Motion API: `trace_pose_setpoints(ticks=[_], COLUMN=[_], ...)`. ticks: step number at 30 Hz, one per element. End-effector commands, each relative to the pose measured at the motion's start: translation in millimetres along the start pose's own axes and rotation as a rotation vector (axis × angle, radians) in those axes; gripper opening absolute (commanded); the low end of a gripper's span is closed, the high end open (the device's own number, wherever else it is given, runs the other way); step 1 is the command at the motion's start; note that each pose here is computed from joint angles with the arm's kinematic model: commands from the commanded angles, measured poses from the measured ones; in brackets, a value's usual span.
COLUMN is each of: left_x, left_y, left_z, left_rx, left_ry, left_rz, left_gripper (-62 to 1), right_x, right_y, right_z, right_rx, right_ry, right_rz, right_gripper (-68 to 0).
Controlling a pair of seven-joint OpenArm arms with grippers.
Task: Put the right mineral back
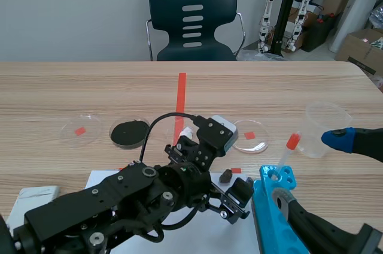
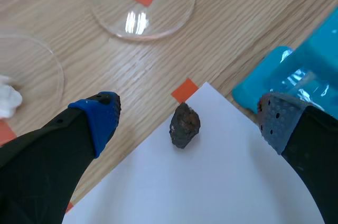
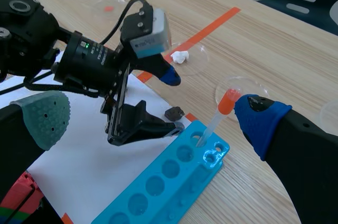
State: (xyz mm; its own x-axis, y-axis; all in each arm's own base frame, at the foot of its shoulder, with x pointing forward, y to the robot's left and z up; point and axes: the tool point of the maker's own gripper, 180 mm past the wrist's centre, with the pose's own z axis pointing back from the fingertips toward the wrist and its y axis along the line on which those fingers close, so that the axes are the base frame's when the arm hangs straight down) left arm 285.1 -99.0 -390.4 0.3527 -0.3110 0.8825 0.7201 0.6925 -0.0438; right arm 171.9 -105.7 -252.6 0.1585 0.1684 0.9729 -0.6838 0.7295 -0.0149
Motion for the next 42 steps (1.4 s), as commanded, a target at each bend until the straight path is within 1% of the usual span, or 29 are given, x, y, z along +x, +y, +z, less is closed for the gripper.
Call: trace_pose_setpoints(ticks=[1, 7, 11, 16, 42], left_x=[21.1, 46.2, 49.1, 44.5, 45.4], left_y=[-1.6, 7.0, 12.3, 14.1, 13.9], left_z=[7.9, 41.1, 54.9, 56.3, 56.3], left_rx=[-0.012, -0.009, 0.004, 0.013, 0.013], left_ry=[-0.067, -0.176, -0.194, -0.182, -0.186], left_rz=[-0.014, -0.054, -0.054, -0.047, -0.047], left_gripper=[-6.6, -6.6, -6.7, -6.7, -6.7], right_x=[11.1, 11.1, 11.1, 11.1, 11.1], right_y=[-0.7, -0.7, -0.7, -0.7, -0.7], right_z=[-2.5, -2.5, -2.5, -2.5, -2.5], right_rx=[0.000, 0.000, 0.000, 0.000, 0.000], right_ry=[-0.042, -0.042, -0.042, -0.042, -0.042], right_rz=[0.002, 0.002, 0.002, 0.002, 0.002], right_gripper=[0.4, 0.4, 0.4, 0.4, 0.4])
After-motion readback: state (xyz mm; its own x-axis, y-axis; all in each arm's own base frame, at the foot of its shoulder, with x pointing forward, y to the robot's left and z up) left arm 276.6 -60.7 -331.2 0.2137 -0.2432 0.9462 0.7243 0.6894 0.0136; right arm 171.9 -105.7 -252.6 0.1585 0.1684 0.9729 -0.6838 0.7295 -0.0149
